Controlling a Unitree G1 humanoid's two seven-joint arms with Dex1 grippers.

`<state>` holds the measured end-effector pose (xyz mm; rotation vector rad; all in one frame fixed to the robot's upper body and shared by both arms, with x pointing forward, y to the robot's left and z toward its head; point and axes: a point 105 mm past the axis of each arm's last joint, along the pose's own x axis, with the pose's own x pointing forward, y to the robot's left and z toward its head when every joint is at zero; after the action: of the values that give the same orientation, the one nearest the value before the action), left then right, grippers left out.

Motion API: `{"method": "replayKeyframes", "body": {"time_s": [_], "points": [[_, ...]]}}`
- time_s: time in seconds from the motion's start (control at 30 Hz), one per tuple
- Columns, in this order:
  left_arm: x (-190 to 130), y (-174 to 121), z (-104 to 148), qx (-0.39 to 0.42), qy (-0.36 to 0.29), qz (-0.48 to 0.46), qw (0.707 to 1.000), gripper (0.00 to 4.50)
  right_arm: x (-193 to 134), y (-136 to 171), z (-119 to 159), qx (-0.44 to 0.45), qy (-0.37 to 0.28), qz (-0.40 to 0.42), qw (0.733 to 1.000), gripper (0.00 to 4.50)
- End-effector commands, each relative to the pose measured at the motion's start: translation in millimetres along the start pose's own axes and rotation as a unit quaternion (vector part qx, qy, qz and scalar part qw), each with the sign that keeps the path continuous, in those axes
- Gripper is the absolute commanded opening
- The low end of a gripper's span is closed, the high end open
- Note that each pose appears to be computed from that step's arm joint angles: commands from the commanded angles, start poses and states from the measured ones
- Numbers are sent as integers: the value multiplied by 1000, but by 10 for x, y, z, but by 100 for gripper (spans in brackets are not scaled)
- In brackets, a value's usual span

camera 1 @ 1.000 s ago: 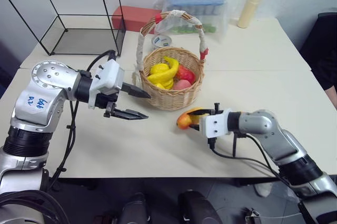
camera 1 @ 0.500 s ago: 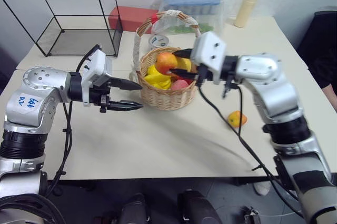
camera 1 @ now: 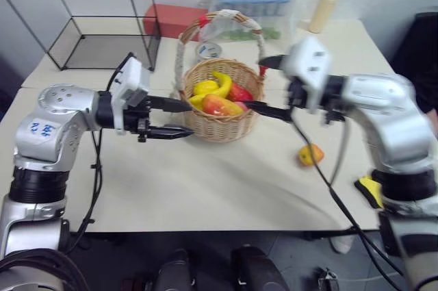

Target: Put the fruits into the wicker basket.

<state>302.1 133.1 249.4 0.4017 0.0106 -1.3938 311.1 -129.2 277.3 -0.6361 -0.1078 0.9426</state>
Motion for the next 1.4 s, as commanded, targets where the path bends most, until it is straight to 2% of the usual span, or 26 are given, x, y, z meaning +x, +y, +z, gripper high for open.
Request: {"method": "replayKeyframes", "body": {"time_s": [0.03,0.13,0.23,0.33,0.43,0.53,0.57,0.77,0.9,0.97,1.17,1.2,1.23,1.3,1.37,1.4], "points": [[47,-13,131,26,-16,-18,999,287,-521,91,-174,2,74,3,997,447],[118,-77,196,28,-31,-48,998,287,-887,301,-611,7,180,33,983,447],[208,-181,261,40,-41,-85,995,287,-1048,470,-908,56,224,38,972,447],[276,-260,310,40,-51,-112,992,287,-1031,438,-1113,103,224,-13,969,447],[310,-312,332,23,-57,-131,989,338,-981,403,-1340,162,219,-61,960,450],[324,-334,331,28,-54,-134,989,437,-895,363,-1430,197,194,-89,957,450],[333,-325,320,37,-50,-127,990,447,-851,333,-1439,212,180,-100,955,450],[337,-290,259,52,-36,-109,992,447,-595,285,-1498,291,123,-117,941,450],[335,-276,248,58,-32,-102,993,447,-520,335,-1688,321,144,-118,928,450],[326,-272,253,59,-31,-99,993,450,-527,358,-1744,330,155,-121,923,409],[272,-214,264,60,-28,-79,995,450,-511,431,-1637,334,140,-99,927,246],[266,-204,263,60,-28,-76,995,450,-508,432,-1612,330,137,-97,929,234],[241,-164,256,55,-28,-65,996,450,-475,396,-1471,316,115,-89,938,230],[189,-100,237,46,-28,-46,997,450,-403,358,-1168,286,67,-63,954,230],[110,-37,202,34,-26,-25,999,450,-257,271,-756,275,2,-46,960,230],[86,-21,192,31,-25,-19,999,450,-214,249,-636,273,-15,-41,961,230]]}}
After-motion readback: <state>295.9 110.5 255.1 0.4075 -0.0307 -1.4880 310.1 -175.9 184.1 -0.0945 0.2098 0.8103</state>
